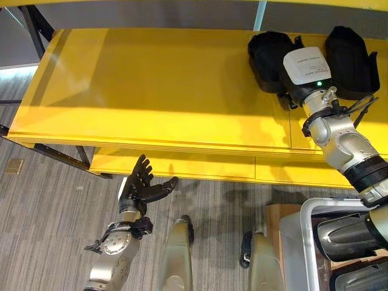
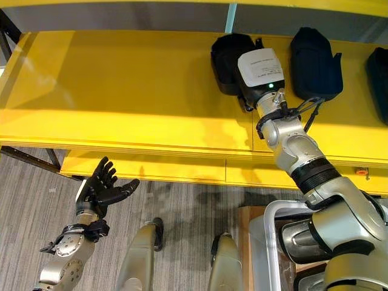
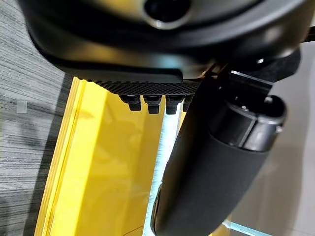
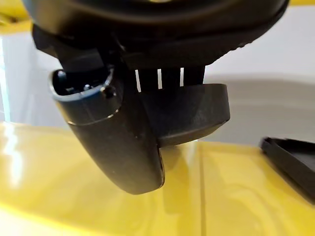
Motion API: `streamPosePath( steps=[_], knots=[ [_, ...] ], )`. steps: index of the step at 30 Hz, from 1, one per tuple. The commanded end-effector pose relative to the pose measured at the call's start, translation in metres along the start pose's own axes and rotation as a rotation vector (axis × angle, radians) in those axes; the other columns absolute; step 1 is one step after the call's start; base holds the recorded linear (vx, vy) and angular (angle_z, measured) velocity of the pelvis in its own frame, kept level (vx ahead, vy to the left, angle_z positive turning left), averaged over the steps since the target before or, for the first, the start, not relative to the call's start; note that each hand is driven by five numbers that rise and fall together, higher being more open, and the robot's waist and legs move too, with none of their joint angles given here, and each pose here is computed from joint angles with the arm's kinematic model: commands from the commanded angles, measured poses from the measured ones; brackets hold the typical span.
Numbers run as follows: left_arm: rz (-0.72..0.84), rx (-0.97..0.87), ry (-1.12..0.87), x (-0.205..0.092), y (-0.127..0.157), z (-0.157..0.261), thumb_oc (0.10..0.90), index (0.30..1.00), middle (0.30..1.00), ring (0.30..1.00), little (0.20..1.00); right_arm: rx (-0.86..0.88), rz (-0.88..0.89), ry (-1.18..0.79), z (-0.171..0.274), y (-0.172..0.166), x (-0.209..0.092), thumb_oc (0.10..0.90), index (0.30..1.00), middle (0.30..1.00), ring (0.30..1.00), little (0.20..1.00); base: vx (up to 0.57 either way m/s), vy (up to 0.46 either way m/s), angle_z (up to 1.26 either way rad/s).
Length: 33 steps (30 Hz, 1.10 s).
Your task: Move parts from the plastic box to the shelf.
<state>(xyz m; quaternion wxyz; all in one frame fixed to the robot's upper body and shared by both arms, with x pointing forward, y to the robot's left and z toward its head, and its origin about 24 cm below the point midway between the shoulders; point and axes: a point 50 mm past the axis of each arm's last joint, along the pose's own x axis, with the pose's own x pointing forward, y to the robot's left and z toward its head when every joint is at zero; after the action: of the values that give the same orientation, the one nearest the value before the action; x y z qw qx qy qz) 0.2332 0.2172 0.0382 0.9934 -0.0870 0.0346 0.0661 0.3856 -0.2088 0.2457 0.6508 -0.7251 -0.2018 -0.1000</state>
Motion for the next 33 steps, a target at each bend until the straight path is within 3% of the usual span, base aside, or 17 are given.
streamPosePath(
  steps=[1,8,33],
  knots=[
    [-0.118,-0.010,-0.219,0.003,-0.013,0.043,0.900,1.000,1.000,1.000,1.000,0.007,-0.322,0.003,0.002,-0.085,0.032,0.400,0.300,0.300,0.300,0.300,0.00,0.000,0.00],
    [-0.137,-0.013,-0.221,0.004,-0.017,0.043,0.900,1.000,1.000,1.000,1.000,-0.001,-0.240,0.024,0.001,-0.067,0.035,0.400,0.300,0.300,0.300,0.300,0.00,0.000,0.00],
    [-0.126,-0.019,-0.239,0.006,-0.019,0.046,0.900,1.000,1.000,1.000,1.000,0.125,-0.236,-0.041,0.033,-0.051,0.035,0.400,0.300,0.300,0.300,0.300,0.01,0.002,0.01]
  ],
)
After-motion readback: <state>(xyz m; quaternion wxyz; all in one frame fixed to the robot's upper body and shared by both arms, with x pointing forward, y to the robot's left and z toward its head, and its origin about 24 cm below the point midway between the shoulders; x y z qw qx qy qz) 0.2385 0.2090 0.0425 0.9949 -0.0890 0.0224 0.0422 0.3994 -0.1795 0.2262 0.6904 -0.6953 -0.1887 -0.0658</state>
